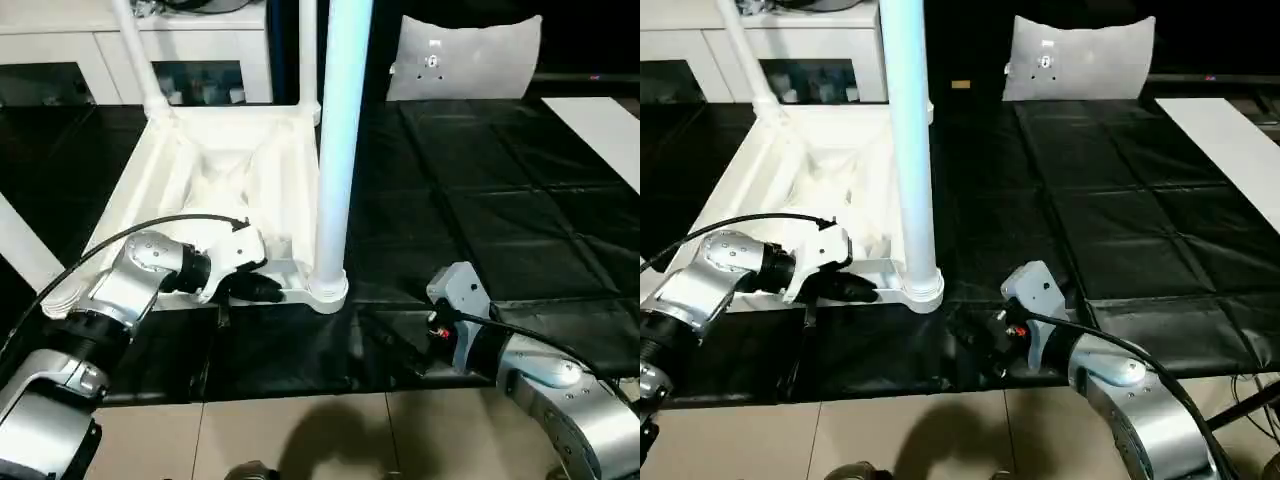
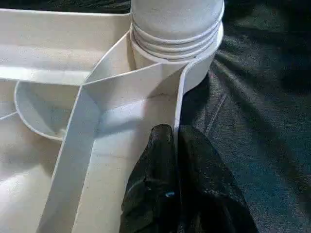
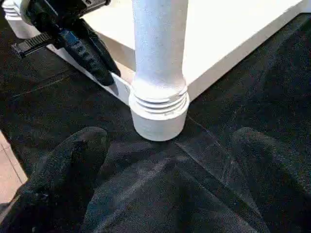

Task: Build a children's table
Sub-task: Rotate leg to tighten

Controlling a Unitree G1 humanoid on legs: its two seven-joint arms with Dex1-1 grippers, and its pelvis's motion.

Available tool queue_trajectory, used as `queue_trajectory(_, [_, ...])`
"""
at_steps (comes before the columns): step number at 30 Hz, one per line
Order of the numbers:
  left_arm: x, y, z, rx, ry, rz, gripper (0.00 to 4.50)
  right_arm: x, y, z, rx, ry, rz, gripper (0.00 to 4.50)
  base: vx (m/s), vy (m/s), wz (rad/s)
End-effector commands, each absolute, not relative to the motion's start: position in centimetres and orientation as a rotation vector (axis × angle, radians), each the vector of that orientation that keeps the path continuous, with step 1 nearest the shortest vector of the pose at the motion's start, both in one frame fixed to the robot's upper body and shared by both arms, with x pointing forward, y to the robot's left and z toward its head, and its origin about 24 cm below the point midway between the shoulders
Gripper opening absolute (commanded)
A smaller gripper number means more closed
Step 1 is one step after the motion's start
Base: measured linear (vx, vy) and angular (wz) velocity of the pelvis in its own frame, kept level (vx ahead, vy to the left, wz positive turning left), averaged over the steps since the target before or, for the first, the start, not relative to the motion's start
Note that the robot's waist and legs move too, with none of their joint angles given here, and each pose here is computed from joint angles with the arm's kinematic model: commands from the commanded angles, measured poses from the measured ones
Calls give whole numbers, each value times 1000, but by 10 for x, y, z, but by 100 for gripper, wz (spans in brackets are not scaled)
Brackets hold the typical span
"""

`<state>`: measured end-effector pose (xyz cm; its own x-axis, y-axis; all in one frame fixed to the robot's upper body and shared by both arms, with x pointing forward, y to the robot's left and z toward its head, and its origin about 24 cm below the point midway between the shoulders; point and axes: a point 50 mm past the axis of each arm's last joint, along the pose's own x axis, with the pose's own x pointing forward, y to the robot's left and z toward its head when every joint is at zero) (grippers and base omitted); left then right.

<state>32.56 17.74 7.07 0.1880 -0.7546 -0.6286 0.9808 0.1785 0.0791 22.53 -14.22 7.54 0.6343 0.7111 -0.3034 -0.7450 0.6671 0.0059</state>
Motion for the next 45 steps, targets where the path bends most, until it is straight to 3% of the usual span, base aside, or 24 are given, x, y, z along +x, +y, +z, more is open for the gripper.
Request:
queue_trajectory(1, [321,184,58,540,594,-1317,0,226,-141,80,-130,271,841,450,0,0,0])
queue_trajectory(9, [320,171,64,428,542,-1346,0,227,-142,81,-125,271,843,450,0,0,0])
queue_trajectory(11, [322,171,63,426,539,-1342,45,226,-142,80,-126,275,849,450,0,0,0])
queue_trajectory(17, [327,173,62,458,496,-1302,91,224,-140,79,-129,289,878,450,0,0,0])
queue_trajectory(24, [327,174,61,456,513,-1327,91,224,-140,79,-138,290,875,450,0,0,0])
queue_trajectory(34, [325,172,58,406,502,-1364,14,225,-141,79,-142,284,872,450,0,0,0])
queue_trajectory(39, [324,169,58,379,490,-1394,4,227,-142,80,-144,276,871,450,0,0,0])
queue_trajectory(45, [311,160,54,405,474,-1535,4,245,-144,81,-164,237,950,450,0,0,0])
